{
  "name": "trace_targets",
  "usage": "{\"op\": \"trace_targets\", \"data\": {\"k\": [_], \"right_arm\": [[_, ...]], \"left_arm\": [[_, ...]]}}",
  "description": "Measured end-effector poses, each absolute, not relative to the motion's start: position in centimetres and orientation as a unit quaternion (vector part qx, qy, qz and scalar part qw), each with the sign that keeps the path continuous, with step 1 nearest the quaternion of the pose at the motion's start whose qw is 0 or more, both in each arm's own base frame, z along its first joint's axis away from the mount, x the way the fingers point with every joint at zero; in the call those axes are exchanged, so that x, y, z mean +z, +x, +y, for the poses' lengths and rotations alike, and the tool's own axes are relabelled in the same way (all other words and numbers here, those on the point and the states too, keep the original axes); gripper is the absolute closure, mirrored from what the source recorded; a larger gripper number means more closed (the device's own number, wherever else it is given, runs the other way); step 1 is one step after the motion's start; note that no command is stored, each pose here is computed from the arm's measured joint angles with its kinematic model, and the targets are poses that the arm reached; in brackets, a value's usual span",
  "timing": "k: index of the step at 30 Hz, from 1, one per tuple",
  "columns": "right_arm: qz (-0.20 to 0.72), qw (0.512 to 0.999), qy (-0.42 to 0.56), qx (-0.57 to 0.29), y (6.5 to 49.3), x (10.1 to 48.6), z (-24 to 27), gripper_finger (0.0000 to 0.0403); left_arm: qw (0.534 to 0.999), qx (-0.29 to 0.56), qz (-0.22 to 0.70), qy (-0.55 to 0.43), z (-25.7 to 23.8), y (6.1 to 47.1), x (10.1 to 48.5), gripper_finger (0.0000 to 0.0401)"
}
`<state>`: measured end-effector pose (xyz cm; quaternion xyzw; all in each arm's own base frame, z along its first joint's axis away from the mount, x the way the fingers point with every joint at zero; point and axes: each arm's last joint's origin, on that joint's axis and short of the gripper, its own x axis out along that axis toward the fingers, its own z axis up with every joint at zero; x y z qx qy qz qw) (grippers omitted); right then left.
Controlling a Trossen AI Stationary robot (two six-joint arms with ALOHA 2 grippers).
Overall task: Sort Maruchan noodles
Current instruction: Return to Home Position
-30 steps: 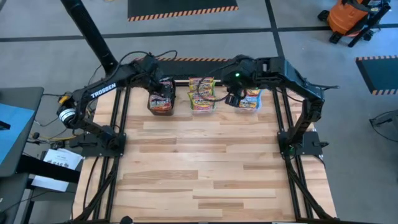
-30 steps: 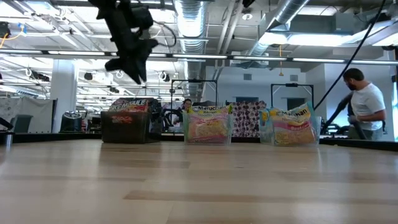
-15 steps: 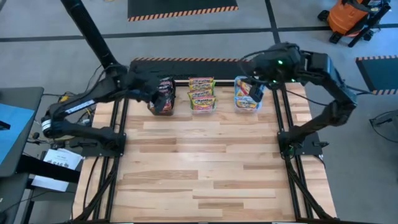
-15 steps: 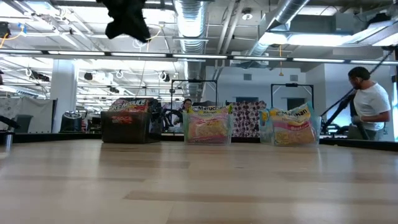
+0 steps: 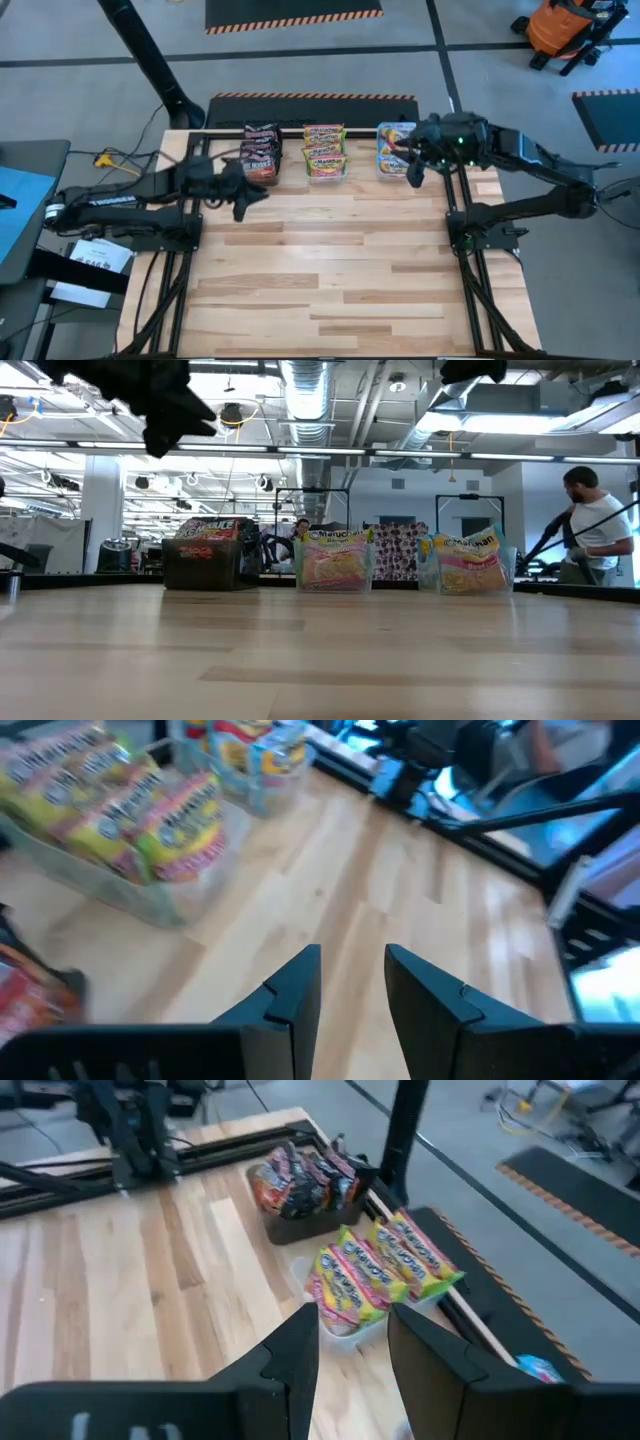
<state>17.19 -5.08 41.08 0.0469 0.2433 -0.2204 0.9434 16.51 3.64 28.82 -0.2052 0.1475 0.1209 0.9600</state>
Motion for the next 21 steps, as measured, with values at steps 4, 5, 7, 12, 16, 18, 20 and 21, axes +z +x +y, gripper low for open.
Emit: {"op": "trace_targets", "data": {"k": [4,5,7,12,16,18,20,21], "right_arm": [[0.214,0.954,0.045,-0.207,16.5,38.7,-4.4,0.0257],[0.208,0.956,0.044,-0.203,16.4,38.1,-4.2,0.0257],[0.201,0.959,0.042,-0.196,16.2,36.8,-3.9,0.0257],[0.169,0.964,0.069,-0.191,15.7,34.0,-3.5,0.0257],[0.155,0.965,0.089,-0.193,15.3,32.0,-3.4,0.0257],[0.15,0.964,0.101,-0.195,15.2,31.0,-3.4,0.0257],[0.147,0.963,0.112,-0.196,15.0,30.1,-3.3,0.0257],[0.146,0.962,0.117,-0.197,14.9,29.6,-3.3,0.0257]], "left_arm": [[0.961,0.103,0.109,-0.233,2.4,15.1,25.9,0.0301],[0.961,0.099,0.095,-0.24,2.1,14.7,25.3,0.0301],[0.961,0.093,0.076,-0.251,1.6,13.9,24.0,0.0301],[0.957,0.086,0.042,-0.274,0.9,12.1,21.1,0.0301],[0.957,0.09,0.018,-0.275,0.7,11.1,19.6,0.0301],[0.96,0.092,0.006,-0.266,0.6,10.7,19.1,0.0301],[0.964,0.096,-0.003,-0.248,0.6,10.4,18.5,0.0301],[0.965,0.099,-0.005,-0.242,0.7,10.3,18.0,0.0301]]}}
